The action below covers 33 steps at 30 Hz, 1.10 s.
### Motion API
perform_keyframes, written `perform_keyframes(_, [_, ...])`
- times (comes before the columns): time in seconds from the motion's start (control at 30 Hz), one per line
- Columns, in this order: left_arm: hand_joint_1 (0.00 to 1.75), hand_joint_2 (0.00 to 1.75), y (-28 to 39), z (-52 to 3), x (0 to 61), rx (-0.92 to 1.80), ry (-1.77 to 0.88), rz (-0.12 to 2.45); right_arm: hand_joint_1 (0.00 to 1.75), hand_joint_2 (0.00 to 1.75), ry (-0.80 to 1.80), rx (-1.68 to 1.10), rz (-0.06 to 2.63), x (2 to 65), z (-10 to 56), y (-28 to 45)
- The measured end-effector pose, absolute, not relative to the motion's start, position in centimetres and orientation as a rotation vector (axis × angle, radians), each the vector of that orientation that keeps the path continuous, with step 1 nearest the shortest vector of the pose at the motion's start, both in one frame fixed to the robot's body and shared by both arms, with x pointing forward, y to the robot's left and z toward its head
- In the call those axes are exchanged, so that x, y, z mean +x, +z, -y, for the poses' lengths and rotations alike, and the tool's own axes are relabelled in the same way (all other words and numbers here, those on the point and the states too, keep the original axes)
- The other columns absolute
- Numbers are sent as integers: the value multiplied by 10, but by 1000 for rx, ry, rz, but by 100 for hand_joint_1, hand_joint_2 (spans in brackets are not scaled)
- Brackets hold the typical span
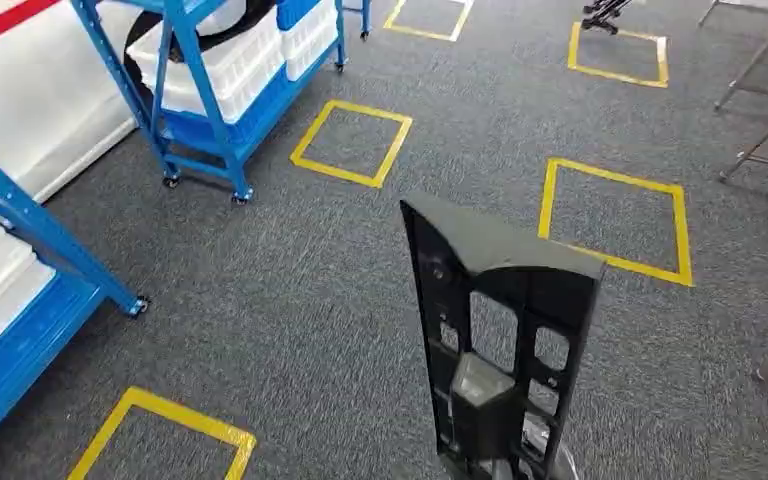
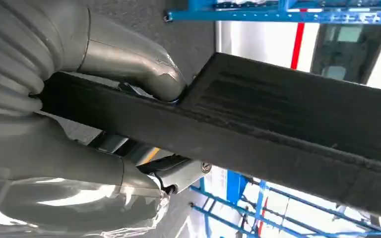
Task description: Take the parts from the cabinet and place them on the table.
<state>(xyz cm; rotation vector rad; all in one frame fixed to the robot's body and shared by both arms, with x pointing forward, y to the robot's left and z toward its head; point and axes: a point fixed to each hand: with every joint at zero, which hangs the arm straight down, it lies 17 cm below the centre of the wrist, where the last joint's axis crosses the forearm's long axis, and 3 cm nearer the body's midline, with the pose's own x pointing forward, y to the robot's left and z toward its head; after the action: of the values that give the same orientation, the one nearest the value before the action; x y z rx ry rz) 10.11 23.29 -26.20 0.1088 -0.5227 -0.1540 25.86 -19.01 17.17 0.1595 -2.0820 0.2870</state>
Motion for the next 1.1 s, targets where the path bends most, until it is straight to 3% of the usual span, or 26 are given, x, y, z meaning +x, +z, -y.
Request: perform_keyframes(1.1, [0,175,-262,-235,100,120,-164,520,175,175,259,164,2064,263,191,167])
